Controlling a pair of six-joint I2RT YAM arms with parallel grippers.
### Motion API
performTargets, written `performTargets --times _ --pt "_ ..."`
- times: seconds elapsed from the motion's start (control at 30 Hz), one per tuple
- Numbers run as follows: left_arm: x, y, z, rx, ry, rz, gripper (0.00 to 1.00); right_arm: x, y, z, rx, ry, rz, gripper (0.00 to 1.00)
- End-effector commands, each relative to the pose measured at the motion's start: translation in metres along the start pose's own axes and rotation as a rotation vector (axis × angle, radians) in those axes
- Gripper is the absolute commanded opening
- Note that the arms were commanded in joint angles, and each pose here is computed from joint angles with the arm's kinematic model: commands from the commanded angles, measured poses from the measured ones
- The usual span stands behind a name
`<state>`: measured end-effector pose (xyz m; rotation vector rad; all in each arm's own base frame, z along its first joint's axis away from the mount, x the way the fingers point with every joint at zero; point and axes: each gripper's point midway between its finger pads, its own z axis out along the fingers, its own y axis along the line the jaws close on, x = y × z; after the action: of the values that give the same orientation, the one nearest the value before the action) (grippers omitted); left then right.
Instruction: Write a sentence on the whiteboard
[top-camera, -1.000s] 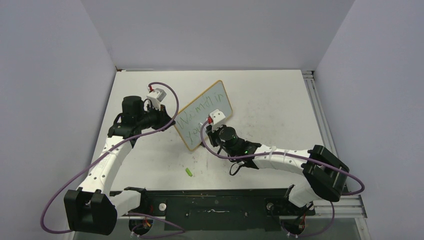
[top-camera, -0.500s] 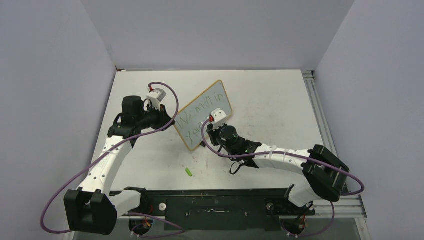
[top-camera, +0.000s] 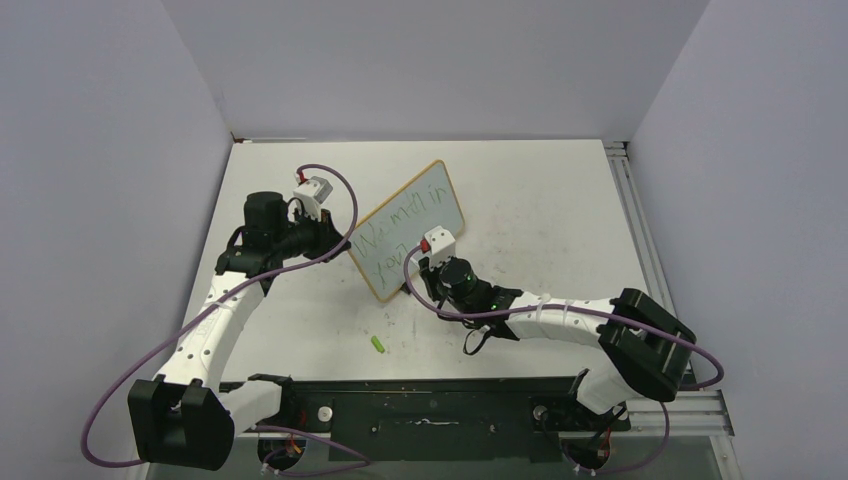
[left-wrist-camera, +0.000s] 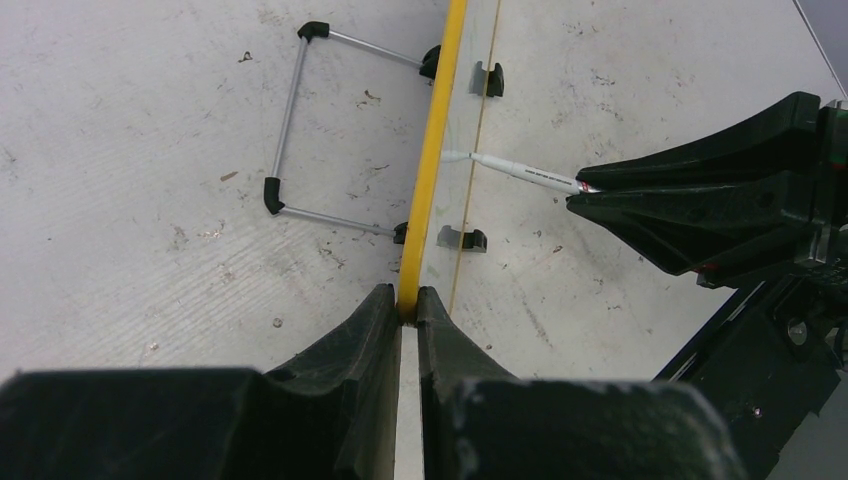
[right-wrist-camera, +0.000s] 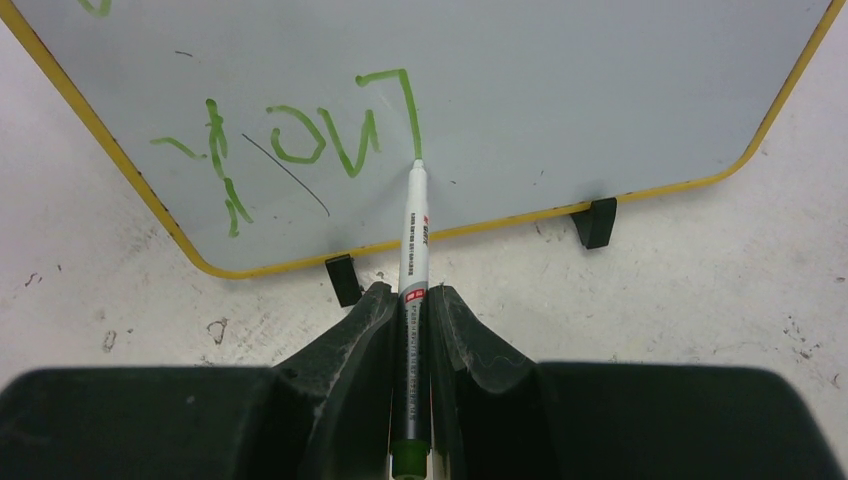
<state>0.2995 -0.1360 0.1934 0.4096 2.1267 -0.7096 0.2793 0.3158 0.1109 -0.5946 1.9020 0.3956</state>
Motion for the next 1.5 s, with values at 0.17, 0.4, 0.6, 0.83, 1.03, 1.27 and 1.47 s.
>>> performTargets --times 0.17,0.4,0.6,0.83,1.03,1.27,1.47 --pt "-0.003 0.001 0.0 -0.006 0.004 0.01 0.0 -0.006 0.005 0.007 -0.017 -0.016 0.016 0.05" --pt "-0.003 0.001 0.0 -0.007 0.005 0.01 0.0 -0.042 0.006 0.009 -0.011 -0.084 -0.001 0.05" --pt "-0.003 0.001 0.0 -0.005 0.005 0.01 0.0 -0.06 0.006 0.008 -0.005 -0.121 -0.003 0.05" --pt "-0.004 0.001 -0.001 -0.005 0.004 0.01 0.0 -0.071 0.003 0.007 0.004 -0.145 -0.001 0.05" --pt "-0.004 0.001 -0.001 -0.005 0.004 0.01 0.0 -0.075 -0.001 0.008 0.016 -0.157 0.006 0.05" --pt "-0.002 0.001 -0.001 -0.006 0.007 0.009 0.0 -0.072 -0.007 0.01 0.029 -0.152 0.016 0.05" --pt "-0.003 0.001 -0.001 -0.007 0.005 0.01 0.0 -0.066 -0.012 0.012 0.039 -0.136 0.024 0.05"
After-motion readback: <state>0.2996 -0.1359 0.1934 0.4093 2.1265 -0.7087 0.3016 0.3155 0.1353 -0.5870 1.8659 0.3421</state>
